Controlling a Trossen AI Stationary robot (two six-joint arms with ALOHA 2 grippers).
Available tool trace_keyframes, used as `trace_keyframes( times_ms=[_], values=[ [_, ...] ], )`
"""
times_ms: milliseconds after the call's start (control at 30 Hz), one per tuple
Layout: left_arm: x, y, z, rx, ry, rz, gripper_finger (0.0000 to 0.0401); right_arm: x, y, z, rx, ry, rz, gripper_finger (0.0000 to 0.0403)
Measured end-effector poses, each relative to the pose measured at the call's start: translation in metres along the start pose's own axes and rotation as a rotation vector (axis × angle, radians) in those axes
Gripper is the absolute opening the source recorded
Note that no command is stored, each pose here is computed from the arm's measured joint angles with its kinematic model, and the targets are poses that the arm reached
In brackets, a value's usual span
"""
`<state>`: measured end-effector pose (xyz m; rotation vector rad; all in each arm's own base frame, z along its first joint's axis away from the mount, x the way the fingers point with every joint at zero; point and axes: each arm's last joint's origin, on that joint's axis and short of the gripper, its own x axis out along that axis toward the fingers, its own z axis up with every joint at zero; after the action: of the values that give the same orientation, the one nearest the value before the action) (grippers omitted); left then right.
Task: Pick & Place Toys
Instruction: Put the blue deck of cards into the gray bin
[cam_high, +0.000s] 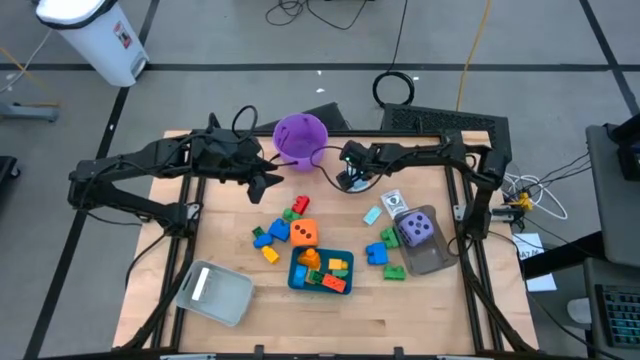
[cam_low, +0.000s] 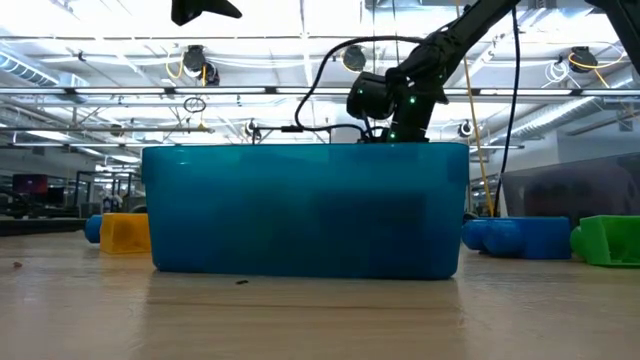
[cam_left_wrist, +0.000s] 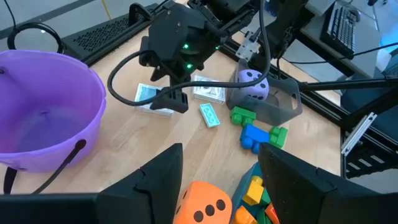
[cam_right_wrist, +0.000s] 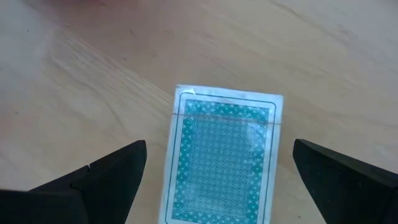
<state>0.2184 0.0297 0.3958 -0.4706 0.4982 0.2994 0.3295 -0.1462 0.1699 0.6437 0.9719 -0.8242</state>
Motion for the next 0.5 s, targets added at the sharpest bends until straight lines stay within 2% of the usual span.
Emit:
trace_keyframes(
  times_ms=[500],
  values=[
    [0.0000,0.0000,0.0001,0.005,-0.001,0.001,0.0218,0.0002,0.0003,0.0005,0.000,-0.001,0.009,0.0396]
  ],
)
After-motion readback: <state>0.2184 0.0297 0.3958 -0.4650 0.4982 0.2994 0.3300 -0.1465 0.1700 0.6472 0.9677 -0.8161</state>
